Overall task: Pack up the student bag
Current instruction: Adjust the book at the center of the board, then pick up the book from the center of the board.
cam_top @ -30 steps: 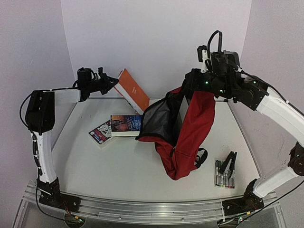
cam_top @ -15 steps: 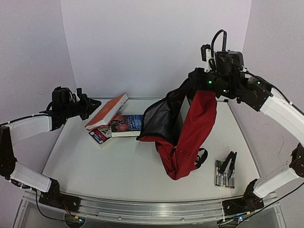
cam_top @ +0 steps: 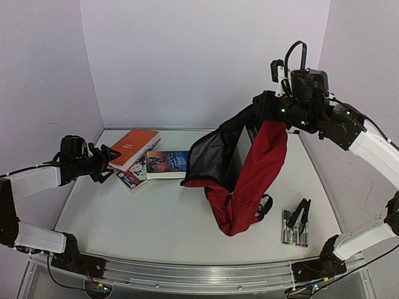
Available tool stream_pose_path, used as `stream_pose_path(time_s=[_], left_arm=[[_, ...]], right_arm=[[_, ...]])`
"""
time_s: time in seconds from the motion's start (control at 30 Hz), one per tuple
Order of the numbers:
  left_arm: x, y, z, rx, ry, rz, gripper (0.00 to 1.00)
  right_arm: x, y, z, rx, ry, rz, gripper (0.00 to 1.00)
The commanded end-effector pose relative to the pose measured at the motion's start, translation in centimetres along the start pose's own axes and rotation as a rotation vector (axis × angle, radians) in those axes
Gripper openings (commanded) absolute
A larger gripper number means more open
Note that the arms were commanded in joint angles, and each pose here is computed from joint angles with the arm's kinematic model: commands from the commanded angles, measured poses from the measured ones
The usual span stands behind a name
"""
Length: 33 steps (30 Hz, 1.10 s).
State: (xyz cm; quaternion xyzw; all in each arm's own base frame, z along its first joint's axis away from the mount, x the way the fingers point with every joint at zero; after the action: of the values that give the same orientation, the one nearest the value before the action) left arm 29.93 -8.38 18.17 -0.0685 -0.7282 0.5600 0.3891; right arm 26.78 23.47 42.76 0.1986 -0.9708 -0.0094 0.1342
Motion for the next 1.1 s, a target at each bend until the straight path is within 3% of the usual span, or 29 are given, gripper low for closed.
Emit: stream_pose_path(time_s=[0.0,0.27,0.67,0.9,1.07], left_arm=[[0.2,0.6,-3.7,0.029,-0.131,0.08,0.87],[-3.1,3.8,-8.8,0.136,-0.232,0.2,0.89],[-8.0,8.1,-10.8,0.199,-0.238,0.215,0.84],[-9.9,9.3,-11.6,0.203,-0.214,0.23,0.75],[-10.6,9.1,-12.1,0.173,-0.209,0.243,0.59]], right_arm=[[1.4,-0.4,-1.0,-0.031,-0.045,-0.004,0.0],[1.5,-0.3,-1.0,-0.031,-0.045,-0.009,0.0],[1.5,-0.5,-1.4,-0.022,-0.056,0.012,0.0],[1.2,-0.4,-1.4,-0.012,-0.049,0.018,0.0],[1.0,-0.4,-1.5,-0.007,-0.047,0.026,0.0]])
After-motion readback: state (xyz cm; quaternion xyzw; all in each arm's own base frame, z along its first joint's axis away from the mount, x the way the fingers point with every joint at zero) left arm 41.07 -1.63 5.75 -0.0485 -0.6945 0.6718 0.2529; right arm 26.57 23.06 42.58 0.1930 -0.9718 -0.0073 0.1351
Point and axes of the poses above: each gripper's point midway between its finger pads, its own x axis back along the fingers, its own y axis along the line the jaws close on, z = x × y, the point moved 6 cm from there along x, back along the fingers, and after that the axes turned 10 degrees about x, right-handed, at the moved point
